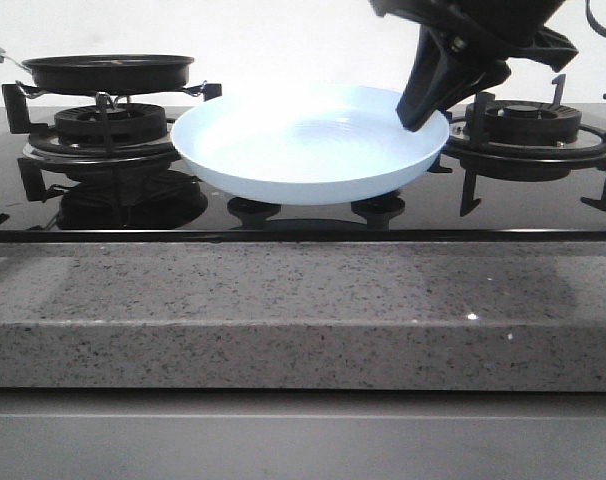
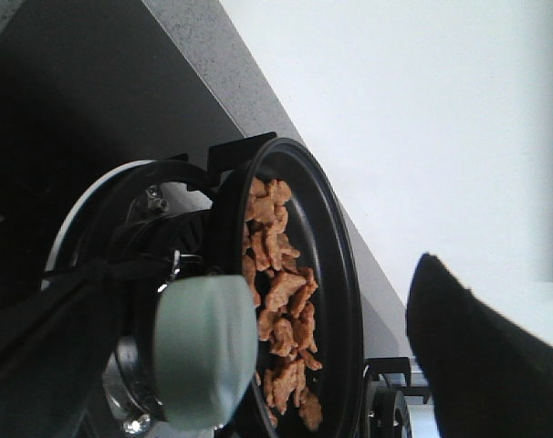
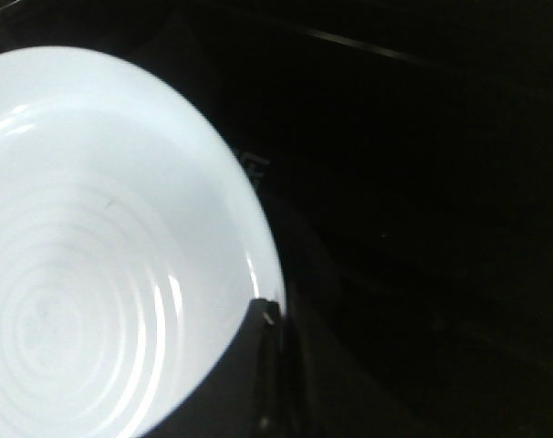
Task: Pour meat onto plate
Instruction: 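Grasp the pale green handle of the black frying pan with the left gripper, then lift the frying pan with the left gripper over the held blue plate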
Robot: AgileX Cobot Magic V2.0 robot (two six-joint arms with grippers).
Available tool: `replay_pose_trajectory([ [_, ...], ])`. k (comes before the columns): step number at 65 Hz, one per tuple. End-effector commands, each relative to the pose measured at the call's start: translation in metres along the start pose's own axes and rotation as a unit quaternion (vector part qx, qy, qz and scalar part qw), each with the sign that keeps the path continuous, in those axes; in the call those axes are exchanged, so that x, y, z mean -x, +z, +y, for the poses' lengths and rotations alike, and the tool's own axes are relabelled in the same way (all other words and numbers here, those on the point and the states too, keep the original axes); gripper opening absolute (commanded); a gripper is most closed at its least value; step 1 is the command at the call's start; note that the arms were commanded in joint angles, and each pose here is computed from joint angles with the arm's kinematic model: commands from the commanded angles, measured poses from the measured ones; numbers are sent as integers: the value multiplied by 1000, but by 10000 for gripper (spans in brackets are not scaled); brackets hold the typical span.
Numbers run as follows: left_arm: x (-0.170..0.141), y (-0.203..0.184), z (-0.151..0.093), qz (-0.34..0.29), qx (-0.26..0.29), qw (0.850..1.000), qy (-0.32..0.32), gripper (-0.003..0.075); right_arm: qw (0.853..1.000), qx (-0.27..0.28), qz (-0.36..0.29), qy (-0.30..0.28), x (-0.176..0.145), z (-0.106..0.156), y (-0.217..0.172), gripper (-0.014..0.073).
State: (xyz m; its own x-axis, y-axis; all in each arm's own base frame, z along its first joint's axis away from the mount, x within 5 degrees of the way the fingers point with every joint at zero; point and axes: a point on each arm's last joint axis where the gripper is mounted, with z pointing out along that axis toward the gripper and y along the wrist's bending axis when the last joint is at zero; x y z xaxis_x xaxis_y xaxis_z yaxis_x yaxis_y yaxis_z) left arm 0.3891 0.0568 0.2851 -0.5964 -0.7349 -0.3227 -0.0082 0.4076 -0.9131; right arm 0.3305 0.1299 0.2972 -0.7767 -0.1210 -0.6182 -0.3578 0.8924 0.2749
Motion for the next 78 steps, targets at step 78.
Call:
replay_pose_trajectory([
  [78, 3, 0, -30, -38, -30, 999, 12, 536, 999, 6, -53, -6, 13, 7, -19, -118],
])
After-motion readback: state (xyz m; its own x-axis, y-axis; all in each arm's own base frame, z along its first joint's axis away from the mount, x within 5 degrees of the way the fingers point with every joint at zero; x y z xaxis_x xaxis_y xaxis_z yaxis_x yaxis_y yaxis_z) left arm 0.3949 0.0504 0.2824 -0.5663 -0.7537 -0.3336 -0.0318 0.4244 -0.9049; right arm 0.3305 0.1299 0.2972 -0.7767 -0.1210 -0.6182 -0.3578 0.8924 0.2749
